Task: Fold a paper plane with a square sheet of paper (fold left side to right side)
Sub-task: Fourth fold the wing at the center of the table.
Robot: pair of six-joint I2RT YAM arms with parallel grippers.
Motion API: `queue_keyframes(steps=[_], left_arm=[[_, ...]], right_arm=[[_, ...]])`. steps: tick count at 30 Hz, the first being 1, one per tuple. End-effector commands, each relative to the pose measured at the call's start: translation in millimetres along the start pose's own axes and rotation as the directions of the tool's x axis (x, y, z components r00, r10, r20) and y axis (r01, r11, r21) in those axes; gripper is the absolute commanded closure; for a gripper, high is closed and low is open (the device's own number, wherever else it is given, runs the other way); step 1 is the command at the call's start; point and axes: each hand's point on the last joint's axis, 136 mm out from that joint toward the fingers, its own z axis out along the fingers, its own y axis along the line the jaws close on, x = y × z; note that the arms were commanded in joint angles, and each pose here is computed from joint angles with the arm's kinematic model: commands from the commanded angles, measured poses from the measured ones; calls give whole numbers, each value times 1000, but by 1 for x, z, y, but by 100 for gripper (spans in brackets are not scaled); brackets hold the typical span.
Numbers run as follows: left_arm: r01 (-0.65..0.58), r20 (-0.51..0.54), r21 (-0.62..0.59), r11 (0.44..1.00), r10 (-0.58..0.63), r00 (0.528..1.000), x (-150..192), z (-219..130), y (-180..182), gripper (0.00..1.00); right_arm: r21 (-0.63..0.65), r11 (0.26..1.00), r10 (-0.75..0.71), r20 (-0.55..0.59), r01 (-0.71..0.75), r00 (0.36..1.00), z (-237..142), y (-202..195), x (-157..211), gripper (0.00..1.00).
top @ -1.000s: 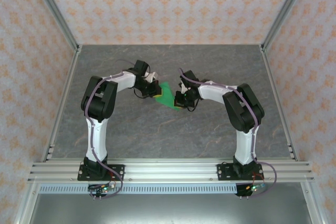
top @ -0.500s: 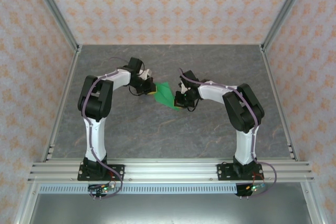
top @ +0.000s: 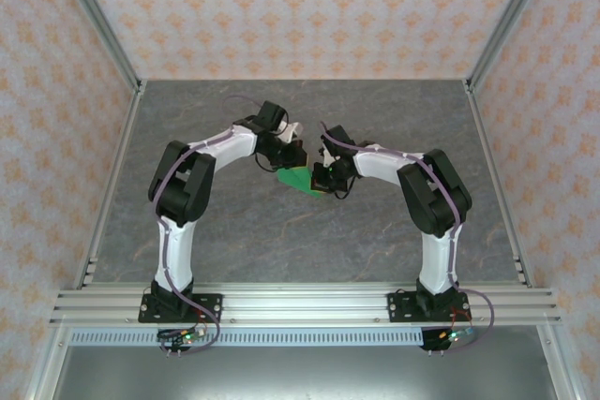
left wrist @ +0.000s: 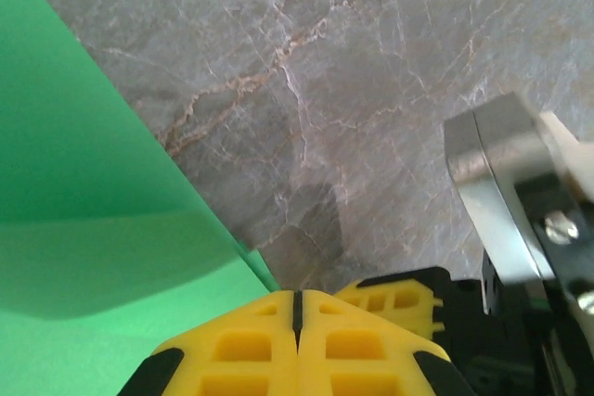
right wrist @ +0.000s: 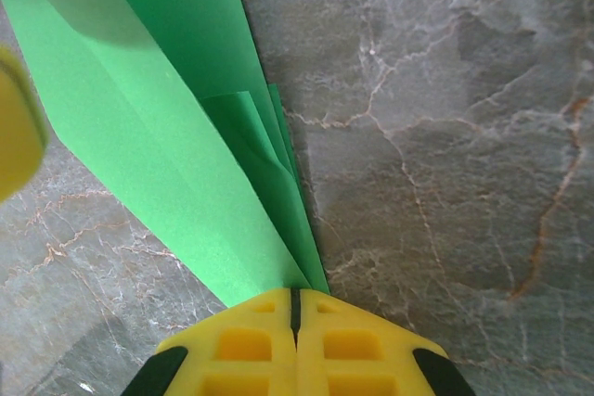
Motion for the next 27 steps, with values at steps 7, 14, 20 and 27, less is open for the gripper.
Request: queue_keyframes(steps=[7, 14, 20, 27], left_arm=[[52, -14, -83, 995, -53, 998, 0, 14, 35, 97], [92, 4, -124, 988, -92, 996, 0, 19, 59, 97], [154, 43, -141, 978, -150, 988, -3, 16, 87, 97], [196, 76, -167, 966, -186, 980, -16, 5, 113, 97]], right_arm=[[270, 961, 100, -144, -58, 984, 16, -71, 48, 100], [281, 958, 98, -147, -53, 984, 16, -74, 49, 100], [284, 957, 101, -151, -55, 983, 17, -75, 50, 100], [293, 955, 101, -159, -51, 982, 16, -77, 52, 100]])
